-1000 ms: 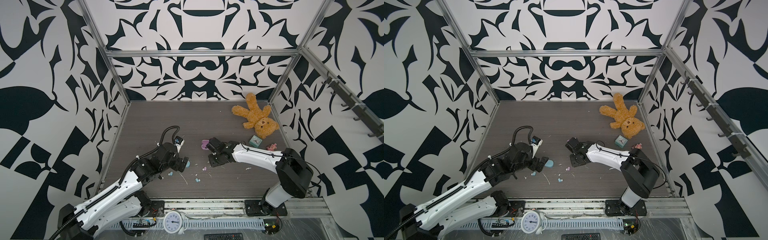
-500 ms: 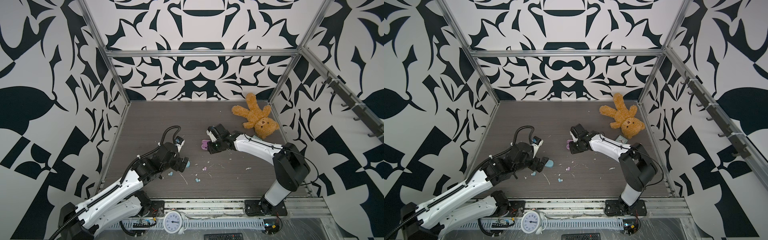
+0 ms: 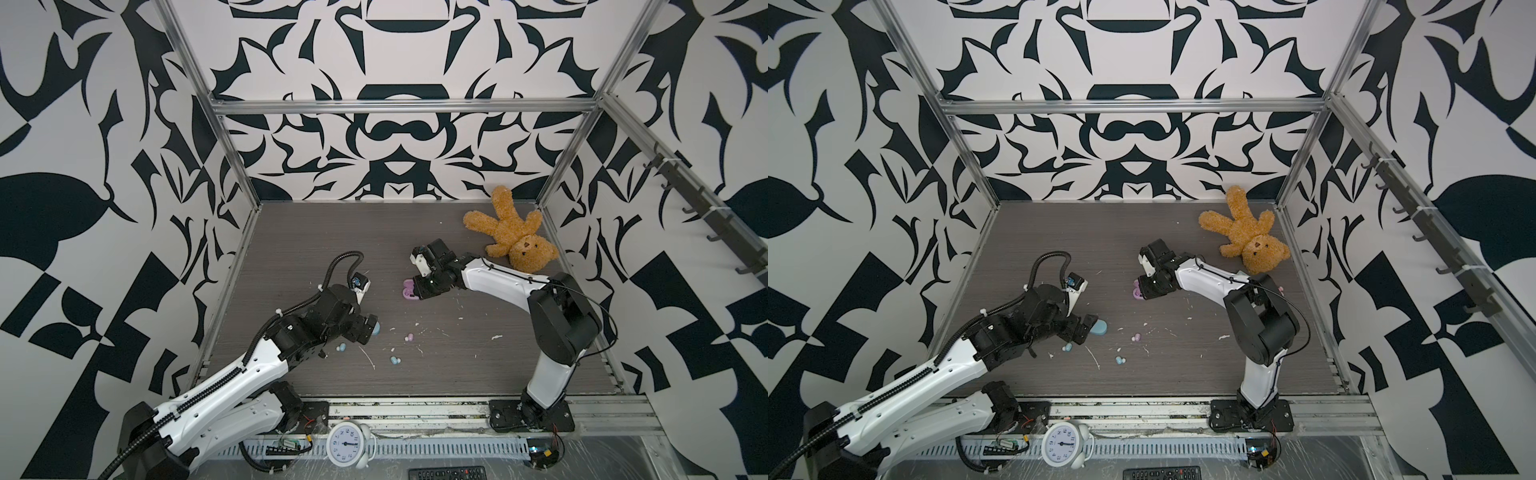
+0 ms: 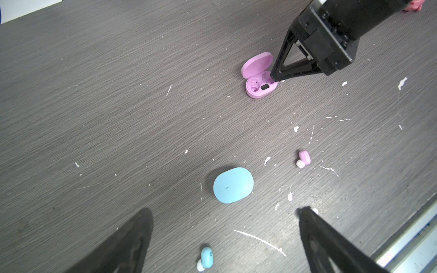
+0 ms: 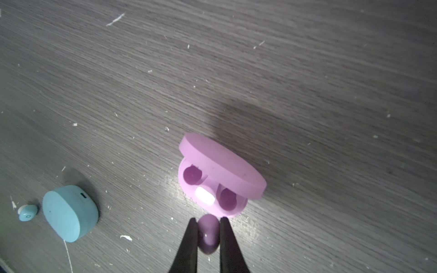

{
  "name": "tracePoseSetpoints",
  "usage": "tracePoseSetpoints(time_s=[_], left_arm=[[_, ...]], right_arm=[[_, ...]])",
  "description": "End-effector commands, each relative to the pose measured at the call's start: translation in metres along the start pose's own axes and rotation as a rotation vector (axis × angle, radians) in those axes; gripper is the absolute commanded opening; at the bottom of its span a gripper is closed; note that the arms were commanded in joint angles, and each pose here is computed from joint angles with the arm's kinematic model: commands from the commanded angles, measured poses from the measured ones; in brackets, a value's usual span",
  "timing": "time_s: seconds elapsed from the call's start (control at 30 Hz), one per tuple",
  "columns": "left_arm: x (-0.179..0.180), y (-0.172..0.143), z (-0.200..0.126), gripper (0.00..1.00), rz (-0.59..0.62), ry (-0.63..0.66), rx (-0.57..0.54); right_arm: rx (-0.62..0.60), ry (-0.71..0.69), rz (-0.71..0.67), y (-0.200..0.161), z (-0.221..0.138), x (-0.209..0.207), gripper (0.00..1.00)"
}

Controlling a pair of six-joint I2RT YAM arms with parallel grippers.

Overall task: Insert wireless bluetooth earbuds into charging case
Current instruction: Insert the wireless bluetooth earbud into the charging case.

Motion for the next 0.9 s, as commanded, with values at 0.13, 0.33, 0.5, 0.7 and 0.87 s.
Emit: tracePoseSetpoints(time_s=[0.13, 0.33, 0.5, 0.7, 0.87], left_arm=[[0.000, 0.006, -0.003, 0.99, -0.003, 0.005, -0.011], [0.000, 0.006, -0.004, 0.99, -0.002, 0.006, -0.014], [0.000, 0.006, -0.004, 0.99, -0.002, 0.005, -0.015], [0.000, 0.006, -0.004, 0.99, -0.003, 0.003, -0.016], [0.000, 0.006, -0.004, 0.99, -0.003, 0.004, -0.015]], right_arm=[[-0.038, 0.002, -0.048, 0.018, -0.002, 0.001, 0.07], [-0.034, -0.007, -0.058, 0.020, 0.002, 0.000, 0.07], [-0.026, -0.025, -0.065, 0.019, 0.005, -0.003, 0.07], [-0.021, -0.038, -0.073, 0.019, 0.008, -0.005, 0.07], [-0.013, -0.039, -0.076, 0.017, 0.011, -0.005, 0.08]])
Point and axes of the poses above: each gripper's point midway between its finger pads, its own z axis out along the fingers, its own x axis along the line the jaws close on, y = z × x, the point moved 7 cm from there along -z, back along the fingers, and after that the axes turned 15 degrees about -z, right-handed, at the moved point
